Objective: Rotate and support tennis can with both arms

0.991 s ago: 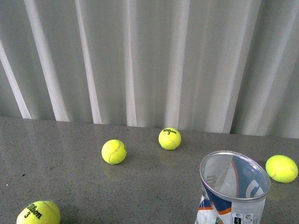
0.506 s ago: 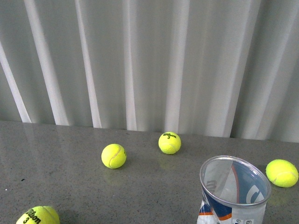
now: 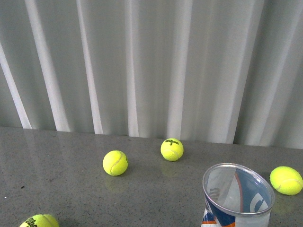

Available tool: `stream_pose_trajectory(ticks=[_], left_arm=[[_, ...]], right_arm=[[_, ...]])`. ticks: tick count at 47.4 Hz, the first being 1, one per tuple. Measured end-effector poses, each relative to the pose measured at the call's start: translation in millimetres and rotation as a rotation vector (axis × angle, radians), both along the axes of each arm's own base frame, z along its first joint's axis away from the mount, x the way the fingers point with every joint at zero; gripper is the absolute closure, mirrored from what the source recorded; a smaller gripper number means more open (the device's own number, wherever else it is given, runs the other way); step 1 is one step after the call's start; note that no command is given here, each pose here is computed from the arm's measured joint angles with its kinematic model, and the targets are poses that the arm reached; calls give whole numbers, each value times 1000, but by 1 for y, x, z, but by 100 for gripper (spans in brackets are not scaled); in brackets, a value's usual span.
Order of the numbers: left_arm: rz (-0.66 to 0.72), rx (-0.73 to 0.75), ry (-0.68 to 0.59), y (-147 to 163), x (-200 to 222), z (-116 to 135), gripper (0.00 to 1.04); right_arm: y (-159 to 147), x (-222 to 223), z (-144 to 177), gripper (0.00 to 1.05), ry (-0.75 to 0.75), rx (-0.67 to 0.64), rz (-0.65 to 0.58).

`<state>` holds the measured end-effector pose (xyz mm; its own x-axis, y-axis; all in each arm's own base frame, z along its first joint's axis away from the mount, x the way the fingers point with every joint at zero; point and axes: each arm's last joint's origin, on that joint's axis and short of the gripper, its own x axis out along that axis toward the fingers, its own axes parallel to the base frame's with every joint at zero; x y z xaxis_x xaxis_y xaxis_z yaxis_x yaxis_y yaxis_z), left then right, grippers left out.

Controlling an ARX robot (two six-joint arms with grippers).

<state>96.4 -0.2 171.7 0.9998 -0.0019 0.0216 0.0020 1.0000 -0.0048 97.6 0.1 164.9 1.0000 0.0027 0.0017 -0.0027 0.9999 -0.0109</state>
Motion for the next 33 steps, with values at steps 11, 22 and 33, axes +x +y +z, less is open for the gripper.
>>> stream_pose_trajectory(ticks=[11, 22, 33], left_arm=[[0, 0, 0, 0, 0, 0, 40], [0, 1, 0, 0, 0, 0, 7], [0, 1, 0, 0, 0, 0, 7]], right_arm=[[0, 0, 0, 7, 0, 0, 0], [0, 0, 0, 7, 0, 0, 0], [0, 0, 0, 7, 0, 0, 0]])
